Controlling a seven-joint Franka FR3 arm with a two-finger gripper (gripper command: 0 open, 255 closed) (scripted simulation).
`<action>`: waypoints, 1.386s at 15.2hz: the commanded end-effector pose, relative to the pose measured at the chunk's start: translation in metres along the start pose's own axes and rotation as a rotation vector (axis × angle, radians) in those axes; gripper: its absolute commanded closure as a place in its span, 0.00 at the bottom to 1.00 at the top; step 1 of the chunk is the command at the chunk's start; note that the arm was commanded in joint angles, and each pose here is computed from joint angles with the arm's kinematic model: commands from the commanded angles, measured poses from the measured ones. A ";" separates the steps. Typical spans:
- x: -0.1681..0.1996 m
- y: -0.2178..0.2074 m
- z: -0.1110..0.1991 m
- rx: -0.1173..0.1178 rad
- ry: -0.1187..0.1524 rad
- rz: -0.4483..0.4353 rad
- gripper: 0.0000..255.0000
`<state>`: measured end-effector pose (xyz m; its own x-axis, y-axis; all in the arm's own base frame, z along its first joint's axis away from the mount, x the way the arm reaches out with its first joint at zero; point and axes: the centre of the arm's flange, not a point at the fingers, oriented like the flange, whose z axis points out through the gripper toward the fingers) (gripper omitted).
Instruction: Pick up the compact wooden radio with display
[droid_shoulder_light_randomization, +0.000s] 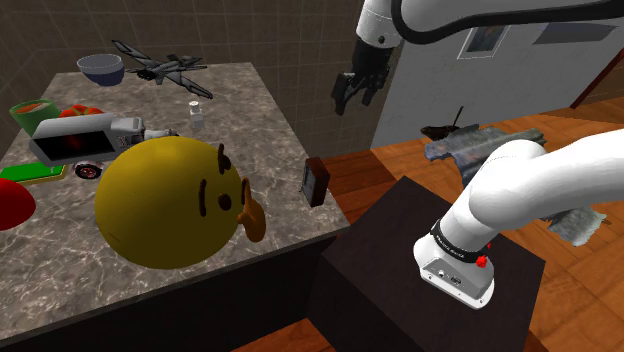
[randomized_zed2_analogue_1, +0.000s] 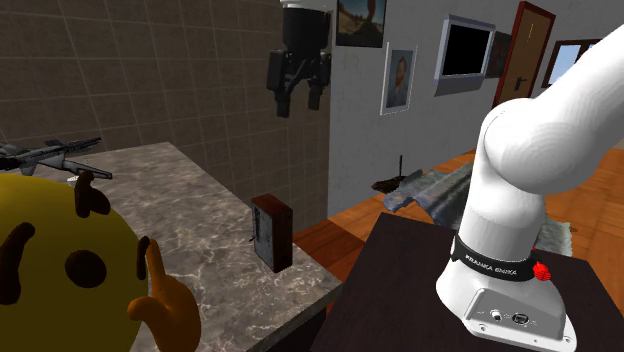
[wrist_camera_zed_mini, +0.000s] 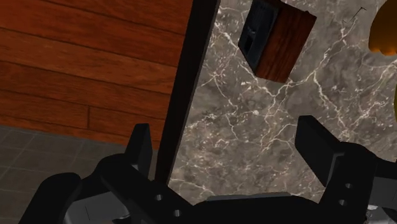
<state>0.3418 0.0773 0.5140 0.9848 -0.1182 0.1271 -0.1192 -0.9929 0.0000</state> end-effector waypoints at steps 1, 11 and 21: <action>0.001 -0.012 0.024 0.006 -0.011 0.005 0.00; 0.003 -0.077 0.137 0.032 -0.069 0.026 0.00; -0.002 -0.082 0.186 0.034 -0.073 0.028 0.00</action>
<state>0.3726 0.1563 0.3319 0.9879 -0.1455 0.0530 -0.1437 -0.9889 -0.0364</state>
